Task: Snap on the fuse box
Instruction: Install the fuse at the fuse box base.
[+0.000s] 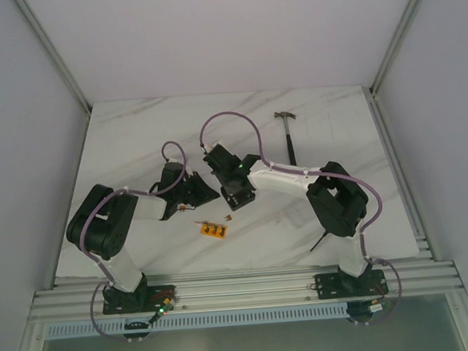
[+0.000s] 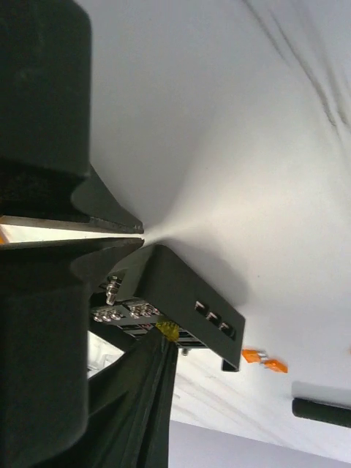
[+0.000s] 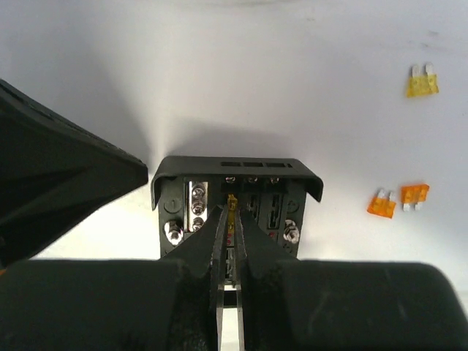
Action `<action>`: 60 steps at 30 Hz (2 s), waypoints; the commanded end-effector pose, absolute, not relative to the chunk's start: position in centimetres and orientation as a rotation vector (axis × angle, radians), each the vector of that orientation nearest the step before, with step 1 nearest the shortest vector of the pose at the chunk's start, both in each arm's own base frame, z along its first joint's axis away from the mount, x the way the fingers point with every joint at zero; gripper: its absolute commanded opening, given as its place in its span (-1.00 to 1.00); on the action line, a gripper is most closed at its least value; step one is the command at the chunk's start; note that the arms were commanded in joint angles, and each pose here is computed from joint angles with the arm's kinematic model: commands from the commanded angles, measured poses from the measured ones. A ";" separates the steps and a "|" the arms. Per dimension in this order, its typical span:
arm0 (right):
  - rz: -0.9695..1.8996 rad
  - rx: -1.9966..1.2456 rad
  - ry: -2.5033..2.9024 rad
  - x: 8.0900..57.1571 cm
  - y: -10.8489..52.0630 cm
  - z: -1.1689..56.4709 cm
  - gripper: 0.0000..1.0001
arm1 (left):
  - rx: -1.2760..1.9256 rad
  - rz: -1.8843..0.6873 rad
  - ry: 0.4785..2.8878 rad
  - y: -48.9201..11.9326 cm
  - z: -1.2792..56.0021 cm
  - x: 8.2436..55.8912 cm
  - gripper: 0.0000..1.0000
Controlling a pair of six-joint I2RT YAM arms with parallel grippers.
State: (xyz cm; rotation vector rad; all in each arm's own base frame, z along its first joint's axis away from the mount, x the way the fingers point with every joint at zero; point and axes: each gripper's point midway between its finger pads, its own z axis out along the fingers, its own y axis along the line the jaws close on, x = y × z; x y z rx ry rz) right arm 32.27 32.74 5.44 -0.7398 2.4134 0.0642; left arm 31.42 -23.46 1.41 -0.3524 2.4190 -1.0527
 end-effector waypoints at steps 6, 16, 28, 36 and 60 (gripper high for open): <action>-0.062 -0.799 2.459 30.9 30.2 4.0 -1.00 | -0.440 -0.804 2.631 -20.1 -3.8 28.1 -0.66; 0.038 -0.821 2.444 30.5 31.4 4.5 -0.66 | -0.372 -0.901 2.536 -21.4 0.0 28.8 -0.38; 0.093 -0.776 2.440 30.8 31.3 7.3 -0.37 | -0.302 -0.939 2.521 -23.6 1.5 28.8 -0.19; 0.098 -0.815 2.491 30.3 30.9 6.9 -0.62 | -0.291 -0.944 2.529 -24.2 1.5 28.9 -0.14; 0.081 -0.798 2.532 31.8 31.3 5.7 -0.67 | -0.339 -0.869 2.575 -24.2 -0.8 29.4 -0.20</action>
